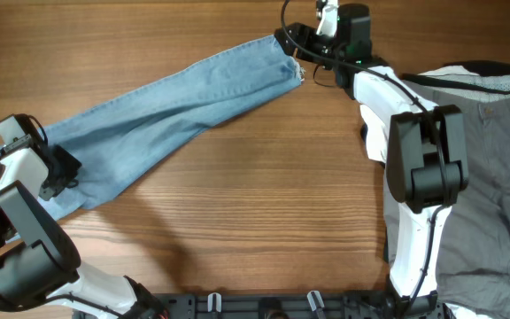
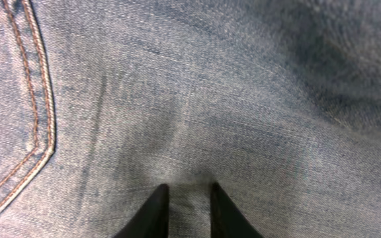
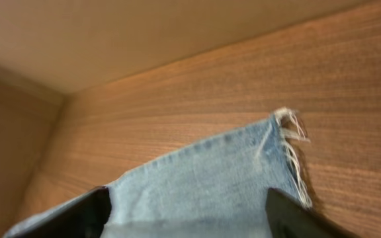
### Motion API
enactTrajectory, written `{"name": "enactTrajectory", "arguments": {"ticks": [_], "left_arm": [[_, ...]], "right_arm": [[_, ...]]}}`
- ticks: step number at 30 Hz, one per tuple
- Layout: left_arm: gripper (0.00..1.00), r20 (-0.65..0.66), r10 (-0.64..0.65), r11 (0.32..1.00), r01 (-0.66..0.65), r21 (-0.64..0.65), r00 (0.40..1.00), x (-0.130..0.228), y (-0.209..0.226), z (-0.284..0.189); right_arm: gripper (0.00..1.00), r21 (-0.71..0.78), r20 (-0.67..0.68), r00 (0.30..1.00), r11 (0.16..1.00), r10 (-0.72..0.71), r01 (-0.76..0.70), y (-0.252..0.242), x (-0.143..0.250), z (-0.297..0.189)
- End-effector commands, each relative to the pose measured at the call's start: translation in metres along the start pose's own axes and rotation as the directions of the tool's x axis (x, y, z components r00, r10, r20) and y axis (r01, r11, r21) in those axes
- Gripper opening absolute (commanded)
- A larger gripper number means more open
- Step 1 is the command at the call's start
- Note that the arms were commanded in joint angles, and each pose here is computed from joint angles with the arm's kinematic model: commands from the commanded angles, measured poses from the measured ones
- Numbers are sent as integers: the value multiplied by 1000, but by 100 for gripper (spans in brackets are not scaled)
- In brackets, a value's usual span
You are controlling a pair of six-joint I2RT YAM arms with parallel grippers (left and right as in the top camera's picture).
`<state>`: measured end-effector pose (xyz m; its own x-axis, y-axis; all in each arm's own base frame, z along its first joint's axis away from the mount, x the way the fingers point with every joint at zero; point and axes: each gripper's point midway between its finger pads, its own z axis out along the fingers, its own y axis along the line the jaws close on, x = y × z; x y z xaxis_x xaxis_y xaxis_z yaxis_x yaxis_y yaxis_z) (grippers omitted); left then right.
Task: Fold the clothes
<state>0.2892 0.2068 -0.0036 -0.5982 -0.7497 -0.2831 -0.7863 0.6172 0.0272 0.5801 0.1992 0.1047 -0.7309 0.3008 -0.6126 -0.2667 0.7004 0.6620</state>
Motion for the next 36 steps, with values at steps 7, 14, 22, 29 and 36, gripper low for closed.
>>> {"name": "enactTrajectory", "arguments": {"ticks": [7, 14, 22, 29, 36], "left_arm": [[22, -171, 28, 997, -40, -64, 985, 52, 18, 27], [21, -171, 28, 997, -40, -64, 985, 52, 18, 27], [22, -174, 27, 998, -36, -46, 984, 53, 14, 27], [23, -174, 27, 998, -36, -46, 984, 53, 14, 27], [24, -191, 29, 998, -39, -50, 981, 57, 16, 26]], "right_arm": [[49, 300, -205, 978, 954, 35, 29, -74, 44, -36], [4, 123, -326, 945, 992, 32, 9, -33, 74, -28], [4, 228, -371, 926, 973, 67, 21, -40, 127, 11], [4, 240, -301, 928, 959, 220, -150, -35, 142, 43], [11, -119, 281, 960, 992, -16, 51, 50, -3, 57]]}}
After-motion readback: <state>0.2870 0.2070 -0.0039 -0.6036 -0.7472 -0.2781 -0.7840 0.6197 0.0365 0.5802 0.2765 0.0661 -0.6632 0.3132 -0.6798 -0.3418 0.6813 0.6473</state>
